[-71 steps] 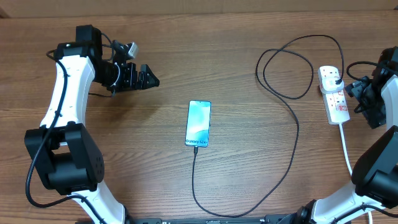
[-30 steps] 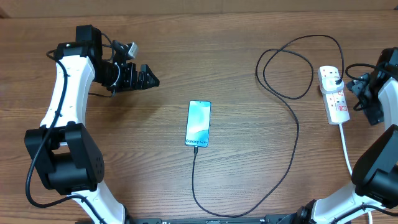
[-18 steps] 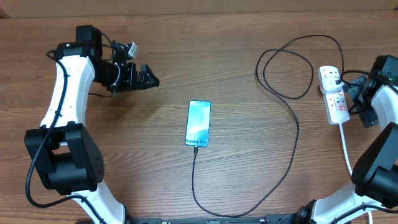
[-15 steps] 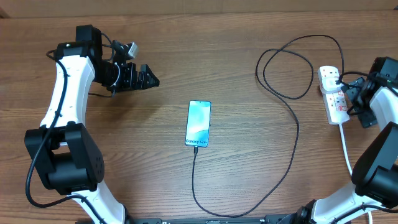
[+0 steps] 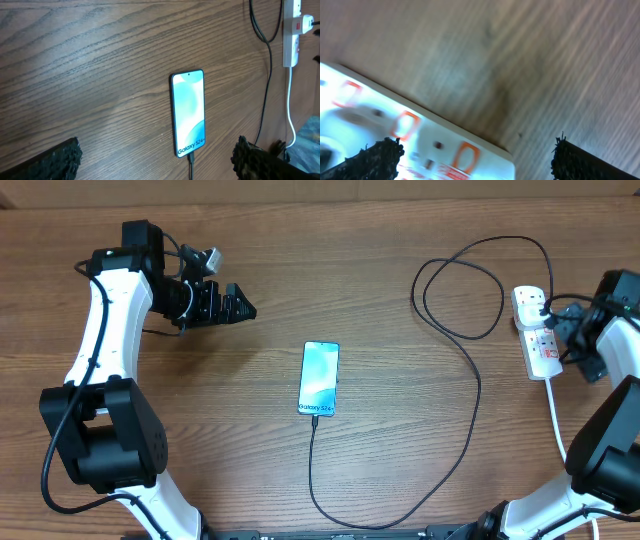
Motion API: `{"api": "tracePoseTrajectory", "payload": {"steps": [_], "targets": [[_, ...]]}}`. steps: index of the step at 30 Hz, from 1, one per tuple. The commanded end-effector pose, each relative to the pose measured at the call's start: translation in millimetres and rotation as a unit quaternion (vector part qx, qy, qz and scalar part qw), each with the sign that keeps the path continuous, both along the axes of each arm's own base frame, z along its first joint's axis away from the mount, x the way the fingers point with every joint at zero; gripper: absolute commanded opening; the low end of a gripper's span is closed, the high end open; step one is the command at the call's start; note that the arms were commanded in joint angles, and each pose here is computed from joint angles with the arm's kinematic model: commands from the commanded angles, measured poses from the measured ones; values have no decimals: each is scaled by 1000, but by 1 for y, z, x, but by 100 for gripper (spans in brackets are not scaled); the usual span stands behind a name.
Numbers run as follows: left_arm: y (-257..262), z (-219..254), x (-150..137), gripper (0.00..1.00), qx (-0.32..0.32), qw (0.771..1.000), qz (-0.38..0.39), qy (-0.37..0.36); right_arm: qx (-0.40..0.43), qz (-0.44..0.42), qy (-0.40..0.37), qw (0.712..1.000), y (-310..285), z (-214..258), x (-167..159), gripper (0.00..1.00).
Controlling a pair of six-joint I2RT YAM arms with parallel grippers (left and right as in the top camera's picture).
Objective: Plug charger to phone and switch on socket
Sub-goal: 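Lower the right gripper over the switch beside the plugged socket, then press the socket switch down with the right gripper fingers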
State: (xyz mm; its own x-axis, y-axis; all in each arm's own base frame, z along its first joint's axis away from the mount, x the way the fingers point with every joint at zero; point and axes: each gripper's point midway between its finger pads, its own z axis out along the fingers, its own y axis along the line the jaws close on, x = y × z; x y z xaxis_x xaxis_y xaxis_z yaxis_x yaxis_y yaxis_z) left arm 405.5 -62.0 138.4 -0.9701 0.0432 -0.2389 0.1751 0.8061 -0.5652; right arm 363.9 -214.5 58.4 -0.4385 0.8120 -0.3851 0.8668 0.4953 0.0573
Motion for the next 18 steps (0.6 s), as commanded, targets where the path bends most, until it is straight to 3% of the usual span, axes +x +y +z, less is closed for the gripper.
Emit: {"api": "tracePoseTrajectory", "payload": {"steps": [1, 18], "targets": [[-3, 8, 0, 100, 2, 1000, -2, -9, -28, 28, -19, 999, -12, 28, 19, 100], [-3, 8, 0, 100, 2, 1000, -2, -9, 8, 25, 45, 999, -9, -37, 12, 100]]}}
